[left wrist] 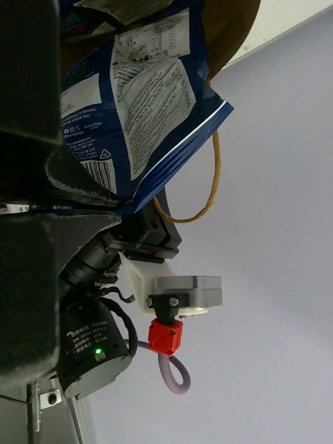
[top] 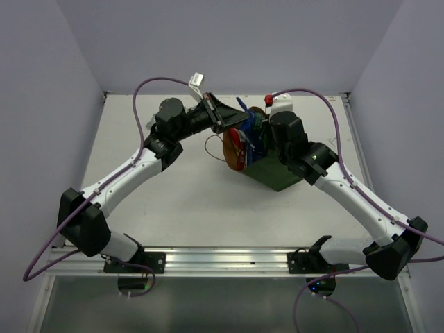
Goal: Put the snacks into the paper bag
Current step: Place the snack in the paper bag.
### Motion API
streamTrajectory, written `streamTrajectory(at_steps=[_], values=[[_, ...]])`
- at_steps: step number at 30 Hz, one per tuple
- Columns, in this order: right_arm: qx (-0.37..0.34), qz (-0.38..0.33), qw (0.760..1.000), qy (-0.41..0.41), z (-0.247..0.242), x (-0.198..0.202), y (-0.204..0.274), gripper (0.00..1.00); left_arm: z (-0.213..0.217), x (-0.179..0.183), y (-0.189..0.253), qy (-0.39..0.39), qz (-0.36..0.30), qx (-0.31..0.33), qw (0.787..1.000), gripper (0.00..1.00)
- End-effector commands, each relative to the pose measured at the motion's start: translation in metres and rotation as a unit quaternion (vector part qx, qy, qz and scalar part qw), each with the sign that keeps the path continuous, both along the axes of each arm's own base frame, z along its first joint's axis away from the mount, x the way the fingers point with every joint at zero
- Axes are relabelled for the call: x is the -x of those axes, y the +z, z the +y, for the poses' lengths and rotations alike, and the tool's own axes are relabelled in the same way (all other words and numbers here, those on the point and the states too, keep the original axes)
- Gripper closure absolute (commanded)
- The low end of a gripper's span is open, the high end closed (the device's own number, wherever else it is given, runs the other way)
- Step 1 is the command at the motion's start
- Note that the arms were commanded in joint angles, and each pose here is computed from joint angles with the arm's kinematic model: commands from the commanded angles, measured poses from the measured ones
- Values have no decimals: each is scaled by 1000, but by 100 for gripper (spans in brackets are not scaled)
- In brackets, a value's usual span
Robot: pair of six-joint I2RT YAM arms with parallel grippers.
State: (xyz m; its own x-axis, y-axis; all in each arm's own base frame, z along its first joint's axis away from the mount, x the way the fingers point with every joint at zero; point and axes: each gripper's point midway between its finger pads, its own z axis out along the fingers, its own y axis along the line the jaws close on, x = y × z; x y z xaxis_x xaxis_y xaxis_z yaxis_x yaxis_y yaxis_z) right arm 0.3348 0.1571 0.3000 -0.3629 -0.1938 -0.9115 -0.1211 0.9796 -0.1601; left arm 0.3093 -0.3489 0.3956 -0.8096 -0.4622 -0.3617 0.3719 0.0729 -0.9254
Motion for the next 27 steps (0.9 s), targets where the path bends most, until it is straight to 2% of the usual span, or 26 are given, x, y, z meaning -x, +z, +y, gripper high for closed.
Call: streamTrajectory(at_steps=[1, 9, 13, 17, 20, 21, 22, 23, 24, 25, 27], values=[[-56, -51, 997, 0, 7, -5, 43, 100, -6, 3, 2, -10, -3, 13, 1000, 100], [-59, -49, 997, 1, 8, -5, 42, 100, -42, 2, -22, -32, 10, 14, 999, 100], [-61, -50, 997, 0, 7, -4, 42, 100, -58, 2, -49, -31, 24, -6, 999, 100], [-59, -52, 997, -4, 5, -3, 43, 100, -63, 2, -80, -28, 41, -42, 998, 100], [-58, -54, 997, -7, 3, -3, 44, 100, -59, -3, -102, -7, 48, -97, 994, 100], [-57, -55, 997, -7, 2, -3, 44, 100, -55, -3, -119, -2, 67, -132, 989, 96], [-56, -54, 997, -8, 1, -3, 43, 100, -48, -6, -125, 15, 61, -166, 984, 85], [-55, -55, 997, -8, 1, -3, 44, 100, -46, -11, -117, 28, 42, -168, 984, 78], [-54, -55, 997, -9, 1, -3, 43, 100, -40, -11, -125, 37, 50, -195, 979, 71], [-55, -55, 997, -9, 1, -3, 44, 100, -34, -16, -121, 57, 30, -209, 976, 58], [-54, -56, 997, -9, 1, -3, 44, 100, -24, -16, -123, 66, 25, -245, 967, 48]])
